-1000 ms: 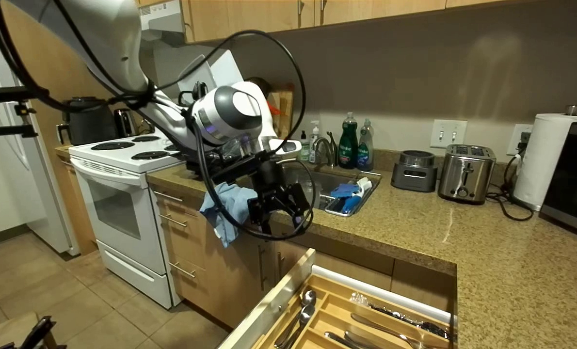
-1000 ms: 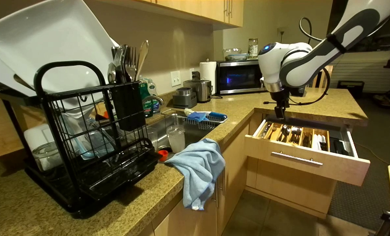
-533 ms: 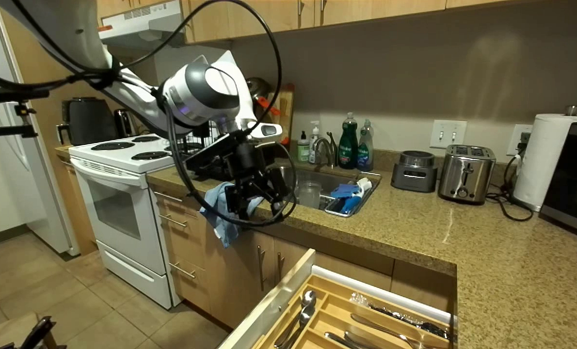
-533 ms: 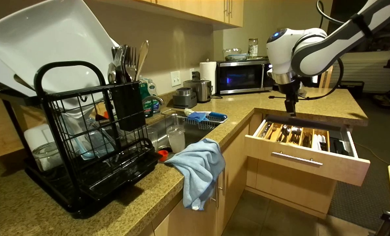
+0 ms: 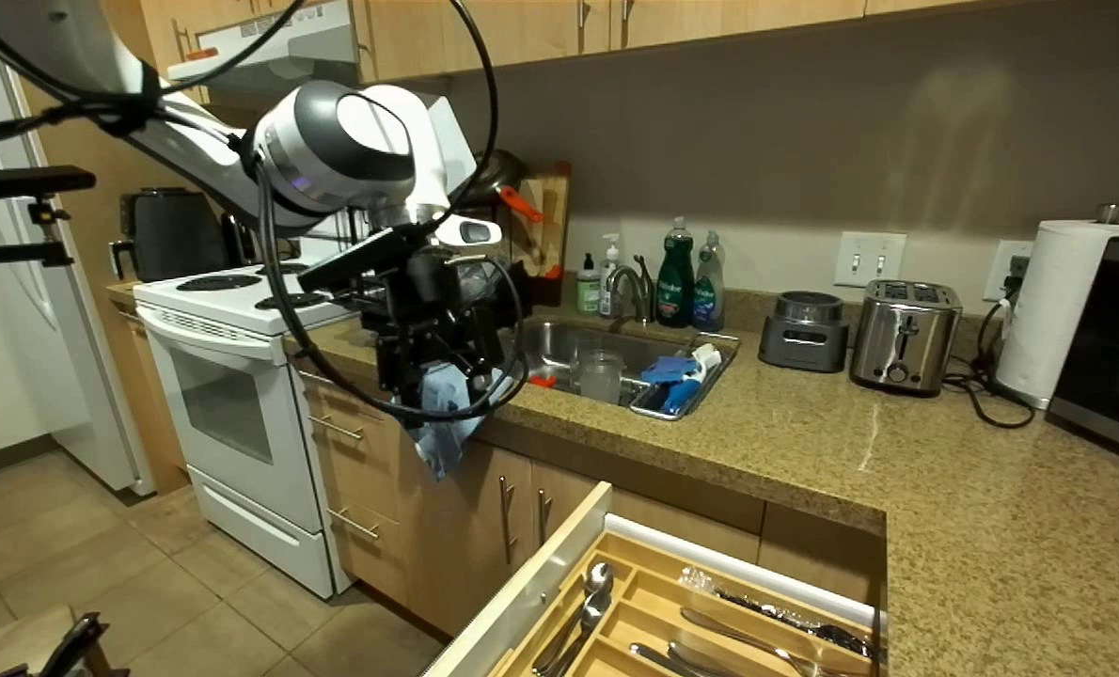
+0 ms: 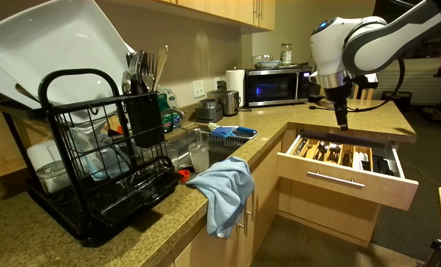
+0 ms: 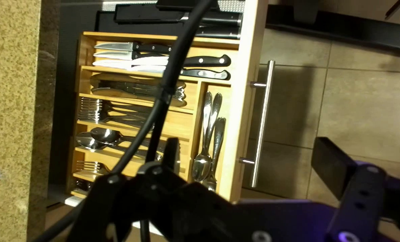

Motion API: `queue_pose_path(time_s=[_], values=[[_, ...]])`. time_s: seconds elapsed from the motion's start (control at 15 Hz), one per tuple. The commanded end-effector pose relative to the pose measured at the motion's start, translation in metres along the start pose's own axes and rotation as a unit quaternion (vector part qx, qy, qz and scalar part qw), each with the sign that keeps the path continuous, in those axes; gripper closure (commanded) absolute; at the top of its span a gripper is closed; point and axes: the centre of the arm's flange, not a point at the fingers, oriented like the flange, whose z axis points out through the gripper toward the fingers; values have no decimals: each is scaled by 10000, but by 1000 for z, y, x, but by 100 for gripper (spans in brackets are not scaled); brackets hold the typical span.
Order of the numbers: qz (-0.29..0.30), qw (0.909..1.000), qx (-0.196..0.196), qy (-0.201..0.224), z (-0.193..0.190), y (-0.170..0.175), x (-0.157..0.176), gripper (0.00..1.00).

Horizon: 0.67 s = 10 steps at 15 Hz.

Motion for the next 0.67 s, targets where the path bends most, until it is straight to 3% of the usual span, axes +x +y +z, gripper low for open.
queue_pose_path(time_s=[0.0,0.6], values=[[-360,9989,278,-111,-11,-15,-26,0],[-734,9915,914,-570,-23,-49,-41,0]])
